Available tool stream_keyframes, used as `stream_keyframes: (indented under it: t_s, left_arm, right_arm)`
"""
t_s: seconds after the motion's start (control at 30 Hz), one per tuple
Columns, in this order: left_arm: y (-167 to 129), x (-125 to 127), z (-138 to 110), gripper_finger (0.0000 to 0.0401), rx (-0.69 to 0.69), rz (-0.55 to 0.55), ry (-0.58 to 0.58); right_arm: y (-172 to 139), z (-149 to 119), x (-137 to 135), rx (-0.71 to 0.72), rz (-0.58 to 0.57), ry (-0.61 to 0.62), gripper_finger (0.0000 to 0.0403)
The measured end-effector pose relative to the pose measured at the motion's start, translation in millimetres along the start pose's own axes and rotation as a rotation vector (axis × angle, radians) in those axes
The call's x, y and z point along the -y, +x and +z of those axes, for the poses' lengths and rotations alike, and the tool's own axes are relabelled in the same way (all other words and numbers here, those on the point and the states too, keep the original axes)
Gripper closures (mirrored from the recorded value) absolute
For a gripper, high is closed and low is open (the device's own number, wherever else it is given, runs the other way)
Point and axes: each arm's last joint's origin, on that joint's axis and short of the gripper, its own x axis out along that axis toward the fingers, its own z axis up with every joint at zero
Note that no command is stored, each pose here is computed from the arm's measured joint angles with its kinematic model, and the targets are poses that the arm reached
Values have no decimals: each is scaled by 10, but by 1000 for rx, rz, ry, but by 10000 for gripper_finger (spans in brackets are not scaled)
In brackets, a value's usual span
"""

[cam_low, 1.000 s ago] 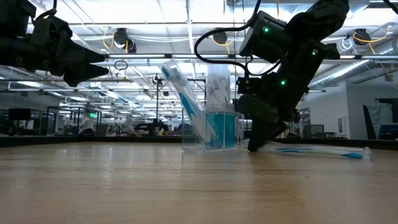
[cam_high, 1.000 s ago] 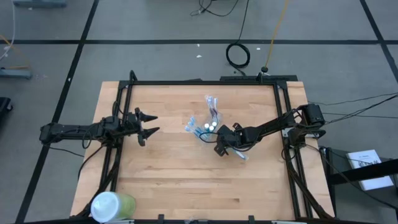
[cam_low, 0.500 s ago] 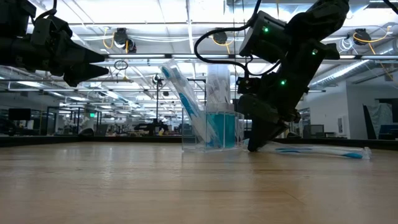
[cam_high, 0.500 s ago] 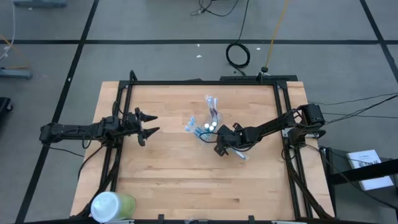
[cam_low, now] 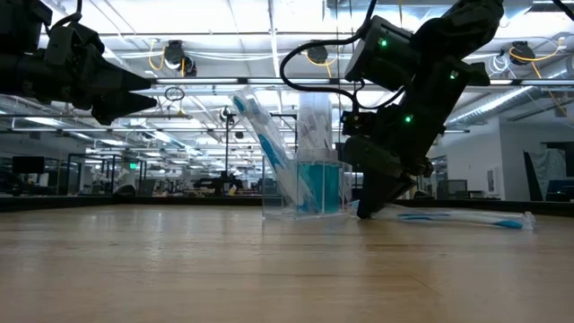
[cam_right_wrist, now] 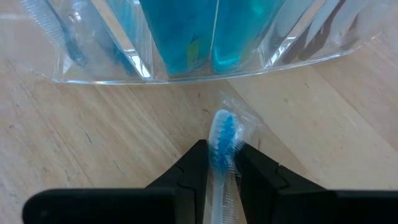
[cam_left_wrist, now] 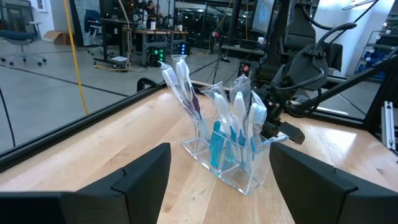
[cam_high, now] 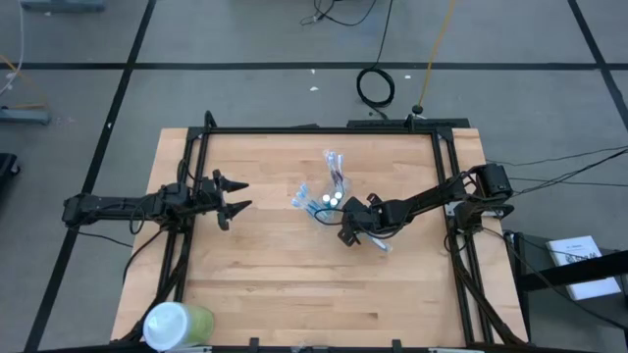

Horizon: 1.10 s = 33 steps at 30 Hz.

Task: Pick & Place toothbrushing station
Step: Put the blue toothbrush into the transparent organizer

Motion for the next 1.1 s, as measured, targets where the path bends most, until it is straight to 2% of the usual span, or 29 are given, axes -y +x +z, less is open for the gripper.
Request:
stream_keyframes:
  t_s: [0.3,1.1]
  left_arm:
    - [0,0,0,118,0,0,0]
    - [0,0,0,118,0,0,0]
  right_arm:
    - [0,1,-1,0,0,0,340]
    - [-2,-3,-8,-15,20,-99,342]
